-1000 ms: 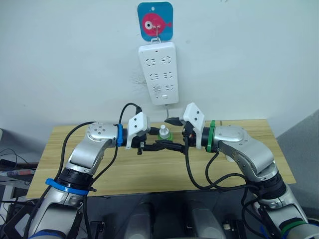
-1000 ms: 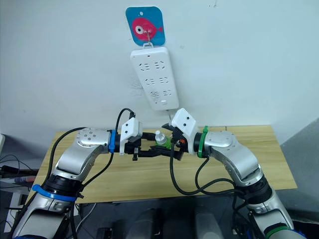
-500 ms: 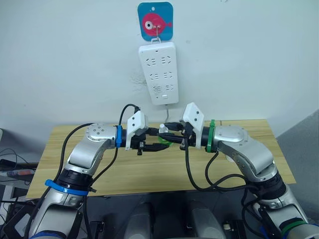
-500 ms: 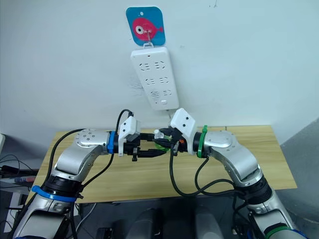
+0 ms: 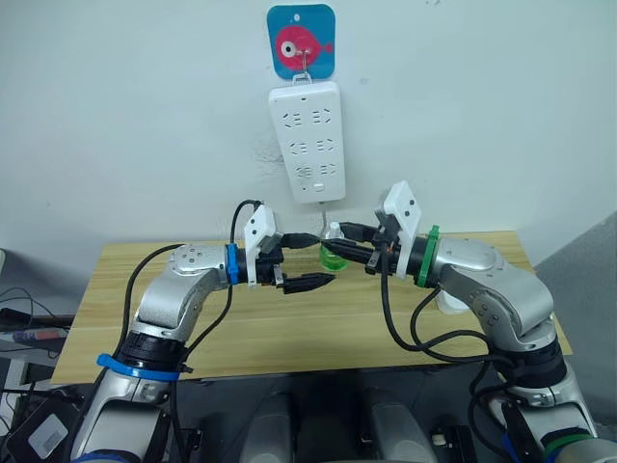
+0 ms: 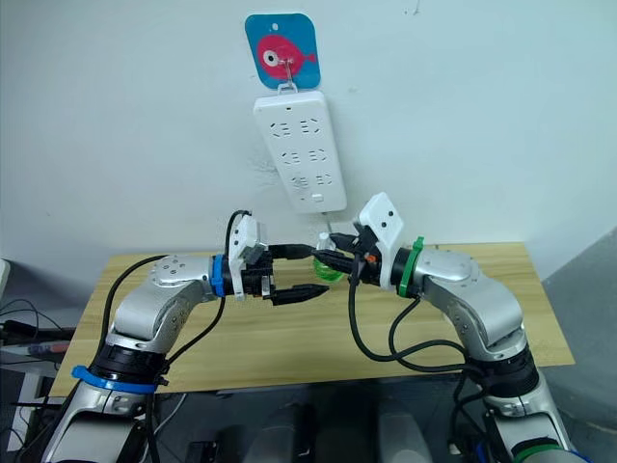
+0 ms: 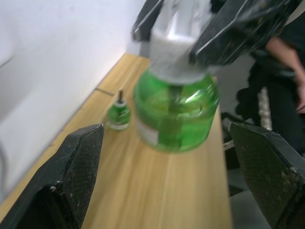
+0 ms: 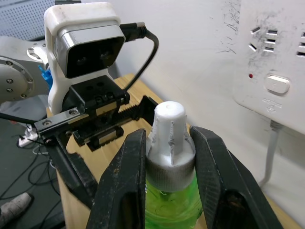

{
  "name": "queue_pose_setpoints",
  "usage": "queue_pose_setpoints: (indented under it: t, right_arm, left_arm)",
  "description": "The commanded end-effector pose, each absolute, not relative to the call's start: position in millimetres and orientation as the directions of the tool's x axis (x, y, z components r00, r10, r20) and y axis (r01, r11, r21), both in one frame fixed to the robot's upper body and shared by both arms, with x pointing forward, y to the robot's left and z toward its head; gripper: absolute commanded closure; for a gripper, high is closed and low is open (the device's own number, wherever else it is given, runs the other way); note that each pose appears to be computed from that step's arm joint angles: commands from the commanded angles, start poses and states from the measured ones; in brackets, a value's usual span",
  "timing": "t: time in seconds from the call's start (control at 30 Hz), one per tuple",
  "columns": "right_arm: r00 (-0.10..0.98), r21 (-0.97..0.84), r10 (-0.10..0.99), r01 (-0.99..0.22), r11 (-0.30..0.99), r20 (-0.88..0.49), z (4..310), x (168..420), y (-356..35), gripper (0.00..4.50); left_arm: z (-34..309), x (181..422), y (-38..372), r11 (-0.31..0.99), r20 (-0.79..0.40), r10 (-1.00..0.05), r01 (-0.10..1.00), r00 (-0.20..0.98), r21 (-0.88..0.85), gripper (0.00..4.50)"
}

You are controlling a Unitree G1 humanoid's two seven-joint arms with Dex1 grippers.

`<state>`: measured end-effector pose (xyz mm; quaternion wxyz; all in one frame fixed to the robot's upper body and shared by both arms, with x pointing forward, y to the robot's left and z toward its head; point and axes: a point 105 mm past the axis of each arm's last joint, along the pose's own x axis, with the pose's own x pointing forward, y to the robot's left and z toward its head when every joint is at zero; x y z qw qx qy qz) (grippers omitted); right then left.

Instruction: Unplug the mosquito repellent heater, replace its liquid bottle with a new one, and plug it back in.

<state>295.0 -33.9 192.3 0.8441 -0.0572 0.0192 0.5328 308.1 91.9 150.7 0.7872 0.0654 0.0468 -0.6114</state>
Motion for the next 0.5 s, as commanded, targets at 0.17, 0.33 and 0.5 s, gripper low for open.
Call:
queue_pose_setpoints:
  t: [0.17, 0.33, 0.5]
  right_arm:
    - [0.386, -0.103, 0.921, -0.919, 0.381, -0.045, 206, 281, -28, 3.48]
    - [0.373, -0.098, 0.927, -0.925, 0.367, -0.048, 206, 277, -26, 3.48]
    - [0.36, -0.09, 0.931, -0.931, 0.355, -0.054, 204, 274, -24, 3.48]
  left_arm:
    - [161, 305, 80, 0.193, -0.123, -0.973, 0.981, 0.195, 0.028, 0.08]
    - [163, 308, 76, 0.193, -0.109, -0.975, 0.981, 0.196, 0.035, 0.97]
    - [159, 303, 74, 0.162, -0.125, -0.978, 0.986, 0.167, 0.05, 2.24]
